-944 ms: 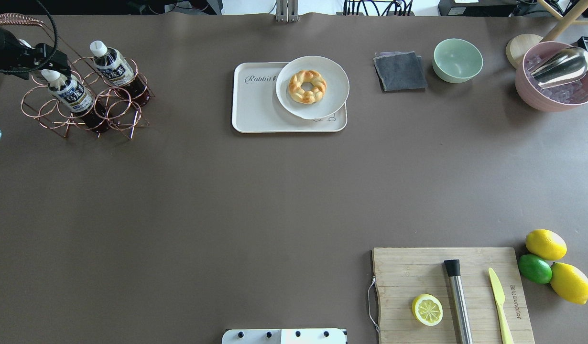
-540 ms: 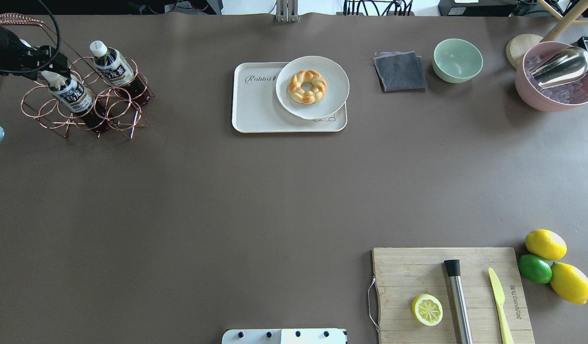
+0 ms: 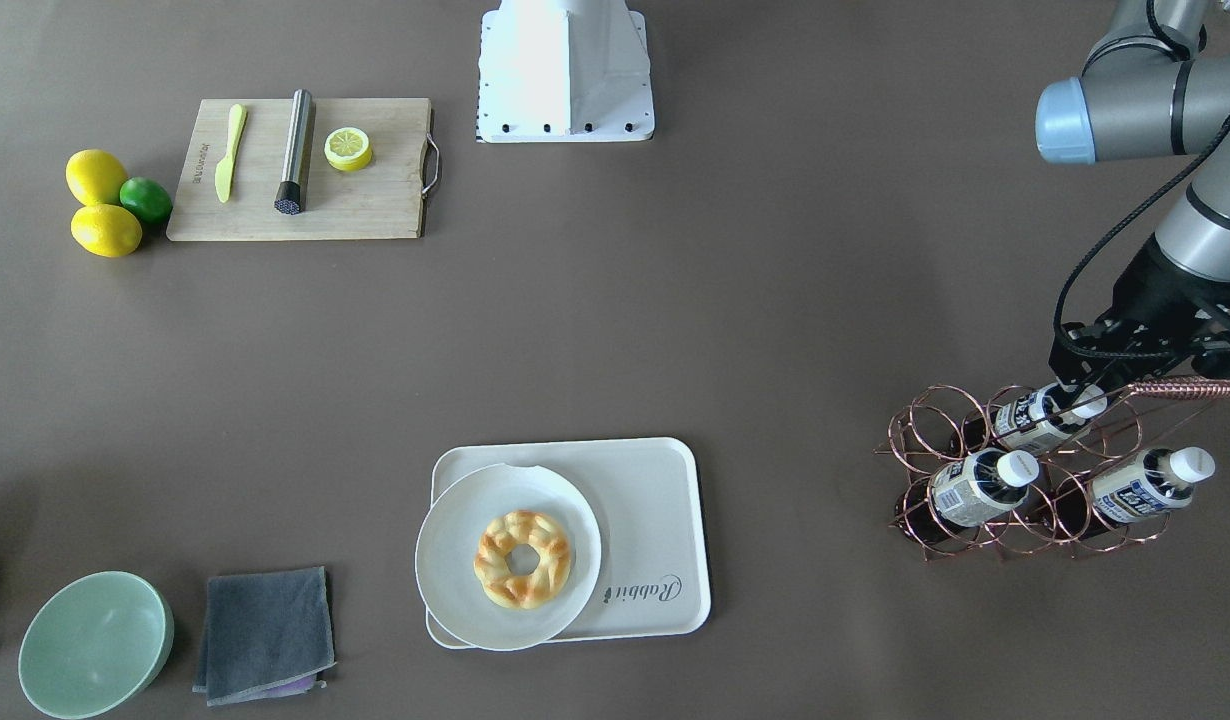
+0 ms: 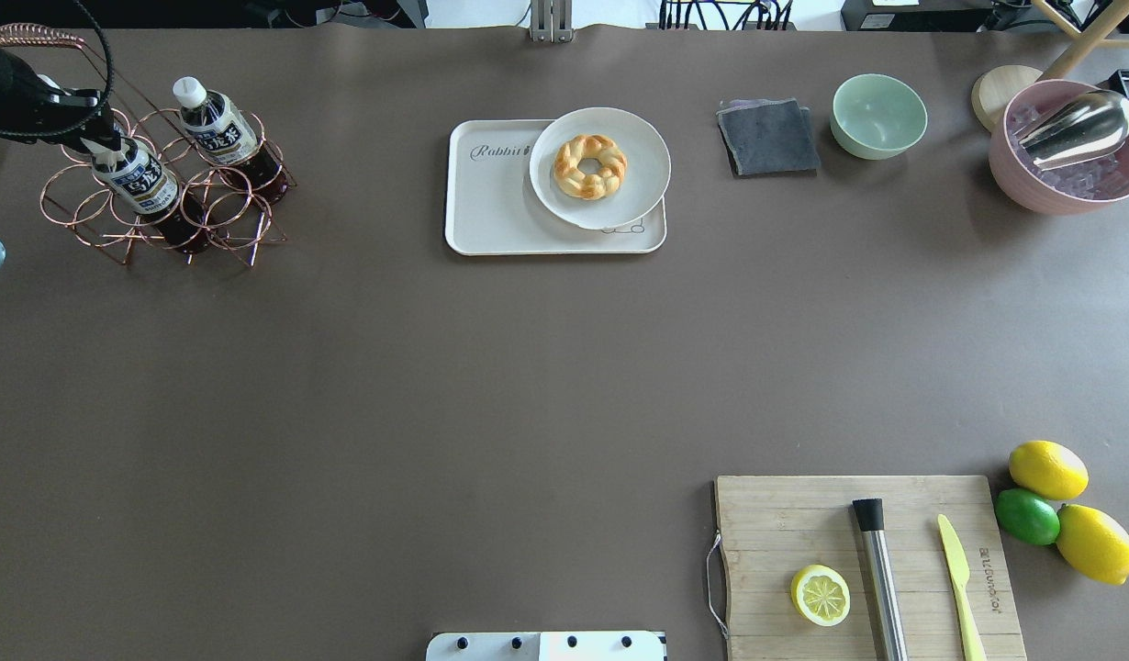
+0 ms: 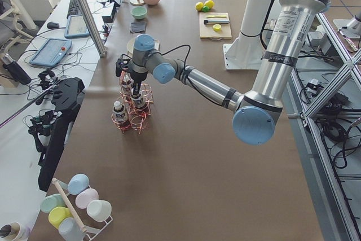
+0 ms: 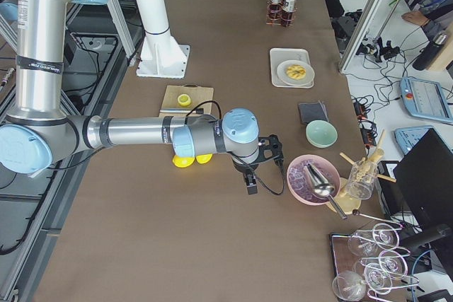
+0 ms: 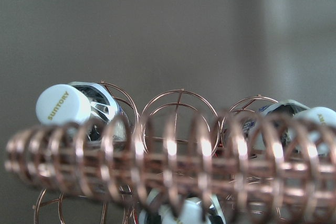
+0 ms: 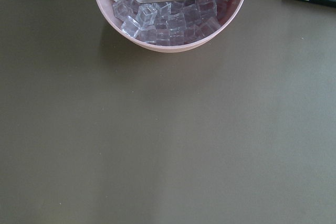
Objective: Place tea on tray
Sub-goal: 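Reach the left gripper down to a tea bottle in the copper rack, then grasp the white-capped tea bottle and lift it from the rack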
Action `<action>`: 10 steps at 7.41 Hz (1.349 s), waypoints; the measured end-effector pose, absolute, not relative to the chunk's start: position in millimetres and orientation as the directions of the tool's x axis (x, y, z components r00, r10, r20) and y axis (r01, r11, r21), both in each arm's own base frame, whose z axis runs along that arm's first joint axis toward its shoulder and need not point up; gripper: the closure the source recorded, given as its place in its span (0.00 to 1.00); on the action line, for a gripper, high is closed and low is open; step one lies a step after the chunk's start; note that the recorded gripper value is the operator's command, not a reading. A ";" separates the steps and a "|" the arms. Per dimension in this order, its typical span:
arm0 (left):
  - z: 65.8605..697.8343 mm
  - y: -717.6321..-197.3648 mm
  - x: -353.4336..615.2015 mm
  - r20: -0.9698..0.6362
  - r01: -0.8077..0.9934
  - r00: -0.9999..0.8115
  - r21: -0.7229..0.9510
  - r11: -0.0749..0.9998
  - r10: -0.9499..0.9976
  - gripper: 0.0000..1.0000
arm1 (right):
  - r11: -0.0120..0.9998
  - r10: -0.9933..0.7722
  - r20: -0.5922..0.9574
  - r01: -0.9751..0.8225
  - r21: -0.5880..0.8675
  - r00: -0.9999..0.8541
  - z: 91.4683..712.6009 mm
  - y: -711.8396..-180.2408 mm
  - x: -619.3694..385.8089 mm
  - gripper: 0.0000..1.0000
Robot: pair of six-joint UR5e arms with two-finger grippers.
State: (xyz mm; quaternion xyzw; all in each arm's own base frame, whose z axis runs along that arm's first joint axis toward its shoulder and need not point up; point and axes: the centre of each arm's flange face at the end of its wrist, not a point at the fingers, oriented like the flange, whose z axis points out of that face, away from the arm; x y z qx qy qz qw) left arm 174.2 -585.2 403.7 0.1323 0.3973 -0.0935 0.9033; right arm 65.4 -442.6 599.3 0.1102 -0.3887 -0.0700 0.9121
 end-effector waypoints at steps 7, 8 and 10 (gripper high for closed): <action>286.2 -510.4 63.2 -0.700 0.326 0.706 0.181 0.928 -0.112 1.00 | 0.967 -0.212 0.696 0.046 0.249 0.686 601.5 -442.4 63.1 0.00; 273.7 -507.0 73.1 -0.706 0.321 0.700 0.172 0.931 -0.111 1.00 | 0.967 -0.213 0.696 0.047 0.249 0.685 601.5 -442.5 62.4 0.00; 221.1 -501.1 133.5 -0.741 0.313 0.658 0.107 0.944 -0.135 1.00 | 0.967 -0.216 0.697 0.050 0.250 0.684 601.0 -442.7 60.7 0.00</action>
